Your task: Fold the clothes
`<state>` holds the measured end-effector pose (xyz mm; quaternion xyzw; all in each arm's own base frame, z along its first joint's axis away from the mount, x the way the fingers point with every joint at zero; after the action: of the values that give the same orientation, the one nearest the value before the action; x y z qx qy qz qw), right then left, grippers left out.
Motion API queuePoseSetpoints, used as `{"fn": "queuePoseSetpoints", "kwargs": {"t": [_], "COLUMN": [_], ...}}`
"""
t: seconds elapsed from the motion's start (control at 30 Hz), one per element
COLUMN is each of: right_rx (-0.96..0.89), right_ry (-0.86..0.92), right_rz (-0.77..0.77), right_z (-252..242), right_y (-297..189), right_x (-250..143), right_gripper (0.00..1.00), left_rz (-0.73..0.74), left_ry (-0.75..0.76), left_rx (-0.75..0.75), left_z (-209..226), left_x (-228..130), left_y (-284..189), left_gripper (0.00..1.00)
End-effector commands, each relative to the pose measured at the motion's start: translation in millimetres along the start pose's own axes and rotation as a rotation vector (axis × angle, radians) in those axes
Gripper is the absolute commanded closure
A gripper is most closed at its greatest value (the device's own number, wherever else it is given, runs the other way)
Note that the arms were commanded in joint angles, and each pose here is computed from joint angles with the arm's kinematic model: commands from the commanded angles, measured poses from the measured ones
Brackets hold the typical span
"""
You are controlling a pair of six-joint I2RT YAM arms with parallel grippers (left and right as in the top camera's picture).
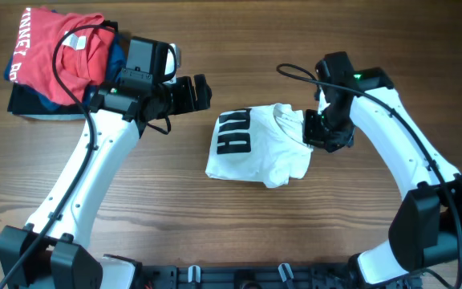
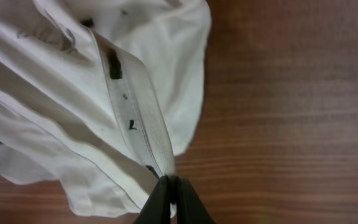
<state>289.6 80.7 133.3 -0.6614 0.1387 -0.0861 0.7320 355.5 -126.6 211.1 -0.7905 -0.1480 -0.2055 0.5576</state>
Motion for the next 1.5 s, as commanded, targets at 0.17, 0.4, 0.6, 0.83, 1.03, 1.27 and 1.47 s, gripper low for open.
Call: {"fn": "queuePoseSetpoints", "kwargs": {"t": [0.17,0.4,0.6,0.83,1.03,1.27,1.47], "right_rx": [-0.162,-0.103,0.011,0.231,0.345,0.345,0.345], "right_ry": [0.040,0.130,0.103,0.055,0.106,0.172,0.146], "right_rz": [0.149,0.153,0.069,-0.071,-0.104,-0.134,-0.144], "right_z": [-38.4,-49.7,-31.0,1.2,-19.0,-48.7,-48.6], "right_y": [28.5,51.8,31.6,-11.1,-23.9,-27.4,-27.7], "right_x": [-37.3,-34.1,-7.7,30.4,52.7,65.2,66.5], "right_gripper": [0.96,0.57,0.27,0.11,0.11,0.12,0.12], "left_rz": [-0.017,-0.008,-0.007,0.007,0.047,0.212,0.323], "left_ry": [0.009,0.007,0.007,0.047,0.153,0.232,0.237], "left_rx": [0.024,0.026,0.025,-0.004,-0.097,-0.106,-0.074], "left_z": [2.8,3.3,3.1,-14.7,-62.8,-91.6,-86.7], "left_x": [4.4,2.5,2.2,-3.4,-19.1,-59.7,-86.6], "left_y": [-4.2,-4.1,-4.1,-1.1,18.8,75.6,128.5], "left_gripper": [0.00,0.00,0.00,0.00,0.01,0.65,0.96]}}
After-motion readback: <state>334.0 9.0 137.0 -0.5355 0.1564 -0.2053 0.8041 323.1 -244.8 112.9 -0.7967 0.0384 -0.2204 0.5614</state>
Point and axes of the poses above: each gripper's point midway between its finger pads, its own y axis out along the fingers, its own z axis along the line the jaws close on, x = y × z, the point moved 4 cm from there along -y, back along the fingers, and after that the axes turned 10 degrees about y, right-handed, at the moved point
